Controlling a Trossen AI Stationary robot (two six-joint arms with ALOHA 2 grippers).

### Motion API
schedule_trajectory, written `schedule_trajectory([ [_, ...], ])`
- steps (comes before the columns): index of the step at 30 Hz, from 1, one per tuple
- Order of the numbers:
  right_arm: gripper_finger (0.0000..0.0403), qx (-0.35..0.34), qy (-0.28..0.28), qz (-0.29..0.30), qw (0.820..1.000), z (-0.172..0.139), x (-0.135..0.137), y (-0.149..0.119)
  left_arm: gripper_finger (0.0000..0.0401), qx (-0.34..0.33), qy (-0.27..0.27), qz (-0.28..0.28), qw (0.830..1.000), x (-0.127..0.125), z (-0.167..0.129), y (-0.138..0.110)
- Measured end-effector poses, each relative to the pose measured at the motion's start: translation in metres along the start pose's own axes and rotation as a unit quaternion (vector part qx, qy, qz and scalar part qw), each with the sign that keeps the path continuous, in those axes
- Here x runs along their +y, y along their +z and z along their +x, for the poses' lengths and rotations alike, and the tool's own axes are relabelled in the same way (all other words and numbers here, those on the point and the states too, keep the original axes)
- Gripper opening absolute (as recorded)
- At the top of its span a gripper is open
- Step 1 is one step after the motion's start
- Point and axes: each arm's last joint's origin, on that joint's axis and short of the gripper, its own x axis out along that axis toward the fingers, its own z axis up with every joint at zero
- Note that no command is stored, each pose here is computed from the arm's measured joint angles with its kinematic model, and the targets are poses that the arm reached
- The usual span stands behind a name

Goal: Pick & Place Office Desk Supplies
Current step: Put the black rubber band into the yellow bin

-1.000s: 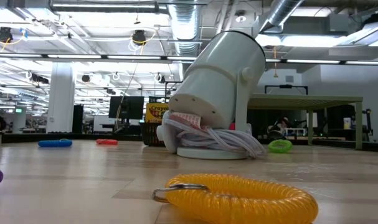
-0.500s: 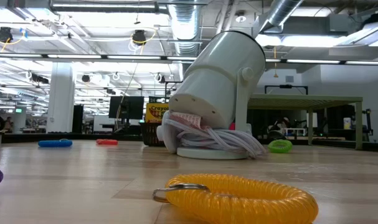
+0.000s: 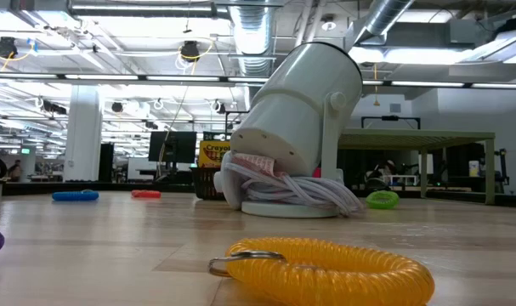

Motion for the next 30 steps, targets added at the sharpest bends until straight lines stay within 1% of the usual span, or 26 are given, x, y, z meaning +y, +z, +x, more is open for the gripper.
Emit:
schedule_trajectory([
  [2, 0.0244, -0.003, 0.0, 0.002, 1.0, 0.0, 0.0, 0.002, 0.0099, 0.005, -0.001, 0.0, 1.0, 0.0, 0.0, -0.001],
  [4, 0.0243, -0.016, 0.009, 0.005, 1.0, -0.003, 0.001, 0.005, 0.0099, 0.031, -0.011, 0.004, 0.999, 0.001, 0.0, -0.005],
  [7, 0.0239, -0.054, 0.043, 0.017, 0.997, -0.015, 0.001, 0.016, 0.0099, 0.11, -0.018, 0.005, 0.994, 0.004, -0.002, -0.017],
  [10, 0.0234, -0.115, 0.081, 0.035, 0.989, -0.033, -0.001, 0.034, 0.0099, 0.202, -0.01, 0.014, 0.979, 0.005, -0.007, -0.035],
  [12, 0.0231, -0.145, 0.104, 0.048, 0.983, -0.047, -0.004, 0.05, 0.0099, 0.274, -0.007, 0.018, 0.962, 0.005, -0.011, -0.054],
  [13, 0.023, -0.16, 0.113, 0.055, 0.979, -0.054, -0.006, 0.057, 0.0099, 0.318, -0.012, 0.015, 0.948, 0.005, -0.013, -0.065],
  [15, 0.0228, -0.191, 0.142, 0.071, 0.969, -0.068, -0.01, 0.069, 0.0099, 0.403, -0.03, 0.001, 0.915, 0.004, -0.018, -0.089],
  [16, 0.0228, -0.206, 0.157, 0.08, 0.962, -0.075, -0.013, 0.075, 0.0099, 0.435, -0.034, -0.009, 0.9, 0.001, -0.021, -0.101],
  [18, 0.0228, -0.229, 0.182, 0.094, 0.952, -0.086, -0.017, 0.085, 0.0099, 0.483, -0.023, -0.028, 0.875, -0.004, -0.024, -0.125],
  [20, 0.0228, -0.242, 0.204, 0.101, 0.943, -0.096, -0.021, 0.093, 0.0099, 0.531, -0.013, -0.036, 0.846, -0.007, -0.03, -0.151],
  [22, 0.0228, -0.249, 0.22, 0.107, 0.937, -0.103, -0.025, 0.1, 0.0099, 0.572, -0.018, -0.044, 0.819, -0.014, -0.036, -0.176],
  [24, 0.0228, -0.253, 0.23, 0.109, 0.933, -0.109, -0.027, 0.104, 0.0099, 0.604, -0.026, -0.066, 0.794, -0.021, -0.043, -0.203],
  [25, 0.0228, -0.256, 0.234, 0.109, 0.931, -0.111, -0.029, 0.106, 0.0099, 0.61, -0.034, -0.077, 0.788, -0.025, -0.045, -0.215],
  [27, 0.0228, -0.259, 0.236, 0.108, 0.93, -0.114, -0.031, 0.109, 0.0099, 0.611, -0.053, -0.102, 0.783, -0.036, -0.05, -0.238],
  [29, 0.0228, -0.262, 0.235, 0.106, 0.93, -0.115, -0.031, 0.112, 0.0099, 0.607, -0.065, -0.134, 0.781, -0.044, -0.057, -0.259],
  [30, 0.0228, -0.264, 0.234, 0.105, 0.93, -0.116, -0.031, 0.113, 0.0099, 0.599, -0.067, -0.151, 0.784, -0.048, -0.06, -0.269],
])
